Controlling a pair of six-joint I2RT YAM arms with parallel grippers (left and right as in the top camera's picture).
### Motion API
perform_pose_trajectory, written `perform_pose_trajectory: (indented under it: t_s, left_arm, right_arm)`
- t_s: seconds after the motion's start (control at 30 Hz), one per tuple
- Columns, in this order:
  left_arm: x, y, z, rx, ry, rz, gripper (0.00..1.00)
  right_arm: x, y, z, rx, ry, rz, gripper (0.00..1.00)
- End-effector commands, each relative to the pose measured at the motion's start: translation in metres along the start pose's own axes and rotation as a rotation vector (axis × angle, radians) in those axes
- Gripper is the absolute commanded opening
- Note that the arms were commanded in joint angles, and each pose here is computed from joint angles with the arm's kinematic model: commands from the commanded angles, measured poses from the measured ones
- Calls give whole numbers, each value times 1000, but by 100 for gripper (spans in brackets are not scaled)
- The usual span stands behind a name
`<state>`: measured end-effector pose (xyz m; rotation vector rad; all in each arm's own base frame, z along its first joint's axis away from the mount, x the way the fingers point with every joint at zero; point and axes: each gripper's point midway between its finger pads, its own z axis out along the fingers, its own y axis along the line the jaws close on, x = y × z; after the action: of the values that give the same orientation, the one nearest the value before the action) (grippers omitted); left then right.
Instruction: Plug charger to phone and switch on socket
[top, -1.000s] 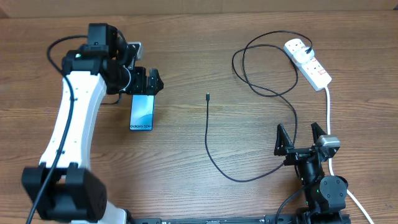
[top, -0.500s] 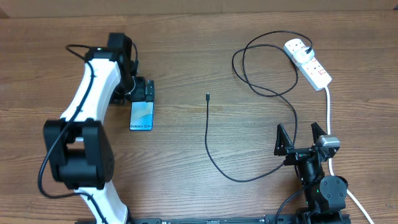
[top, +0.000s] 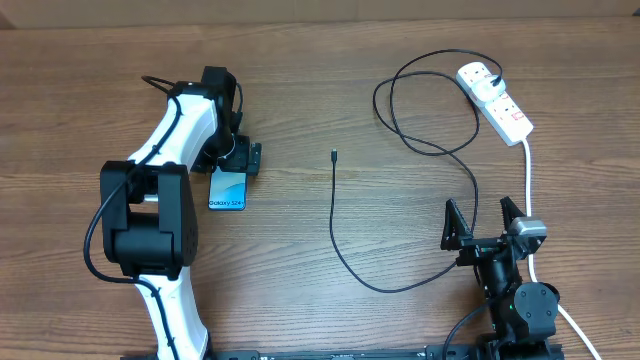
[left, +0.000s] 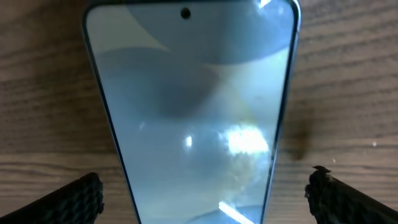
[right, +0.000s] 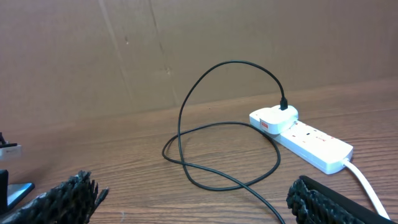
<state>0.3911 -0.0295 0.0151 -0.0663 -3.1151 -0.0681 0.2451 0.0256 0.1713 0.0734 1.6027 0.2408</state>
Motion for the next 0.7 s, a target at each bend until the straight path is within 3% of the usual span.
perform_pose_trajectory:
  t_s: [0.0,0.4,0.67]
  left_arm:
    - [-3,3,4,-11,-7,-12,98]
    - [6,2,23,-11,5,-62,90]
    - [6,1,23,-10,5,-62,68]
  right_arm:
    - [2,1,0,-9,-3,-1,100]
    - [2,1,0,-9,-3,-1,100]
    - [2,1,0,-9,-3,-1,100]
